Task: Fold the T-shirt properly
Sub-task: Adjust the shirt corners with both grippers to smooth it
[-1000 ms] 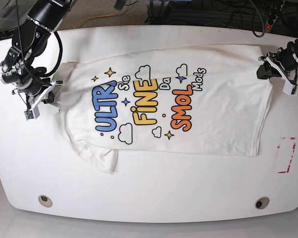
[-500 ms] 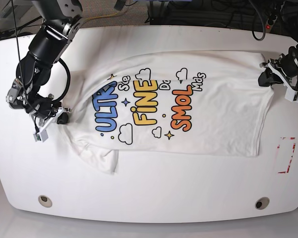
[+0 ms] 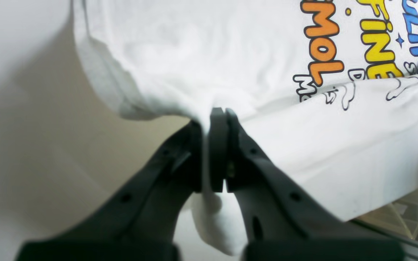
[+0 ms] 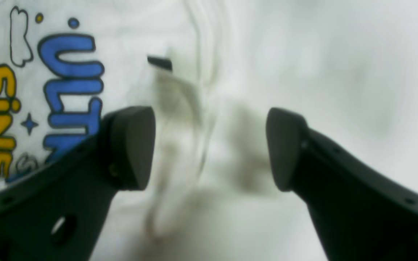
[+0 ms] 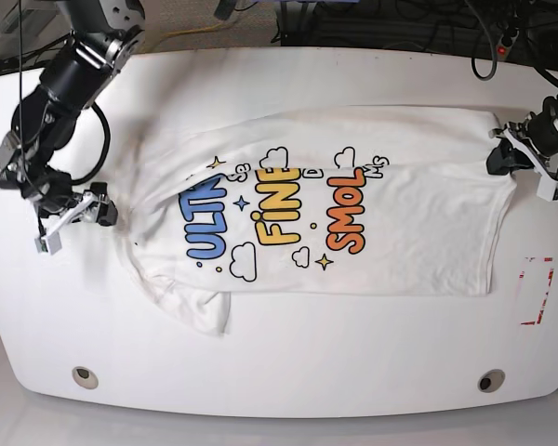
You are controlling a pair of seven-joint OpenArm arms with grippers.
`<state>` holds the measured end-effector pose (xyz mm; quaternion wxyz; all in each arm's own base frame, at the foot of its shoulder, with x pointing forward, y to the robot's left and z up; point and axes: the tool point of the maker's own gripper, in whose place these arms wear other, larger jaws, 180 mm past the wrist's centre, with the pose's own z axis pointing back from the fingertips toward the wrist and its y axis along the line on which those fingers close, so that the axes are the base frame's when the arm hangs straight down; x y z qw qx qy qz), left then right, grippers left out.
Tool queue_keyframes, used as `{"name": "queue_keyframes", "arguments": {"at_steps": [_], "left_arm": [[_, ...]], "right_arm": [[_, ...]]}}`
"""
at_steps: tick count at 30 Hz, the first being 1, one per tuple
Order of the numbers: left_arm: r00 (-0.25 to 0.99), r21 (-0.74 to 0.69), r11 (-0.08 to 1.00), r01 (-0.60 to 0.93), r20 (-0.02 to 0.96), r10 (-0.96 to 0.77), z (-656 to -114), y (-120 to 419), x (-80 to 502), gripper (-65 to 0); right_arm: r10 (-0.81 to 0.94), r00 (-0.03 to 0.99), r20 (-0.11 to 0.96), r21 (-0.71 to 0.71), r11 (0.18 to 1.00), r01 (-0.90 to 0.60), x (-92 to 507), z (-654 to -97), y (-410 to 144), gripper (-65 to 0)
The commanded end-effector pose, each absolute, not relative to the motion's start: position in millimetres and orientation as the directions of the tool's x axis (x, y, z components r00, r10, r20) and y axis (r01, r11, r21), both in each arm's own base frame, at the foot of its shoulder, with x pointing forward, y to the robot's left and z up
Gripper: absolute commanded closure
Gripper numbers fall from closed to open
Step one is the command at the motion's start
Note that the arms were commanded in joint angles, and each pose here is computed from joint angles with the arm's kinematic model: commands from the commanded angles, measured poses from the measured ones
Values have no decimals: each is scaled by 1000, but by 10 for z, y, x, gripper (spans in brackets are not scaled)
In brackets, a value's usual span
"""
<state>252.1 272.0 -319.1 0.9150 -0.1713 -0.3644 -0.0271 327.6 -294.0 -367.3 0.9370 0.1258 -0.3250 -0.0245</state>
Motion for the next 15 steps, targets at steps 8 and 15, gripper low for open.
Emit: {"name": "queue_keyframes", "arguments": {"at_steps": [8,15], "left_arm": [[707,-279,940,194,704,63,-3064,2738,2600,-4],[707,-279,940,194,704,63,-3064,2738,2600,-4]], "right_arm": [[-156,766,624,337,938,-83,2822,-3662,-2791,-458],[-192,795,575,393,917,-63,2619,-3878,-2611,-458]]}}
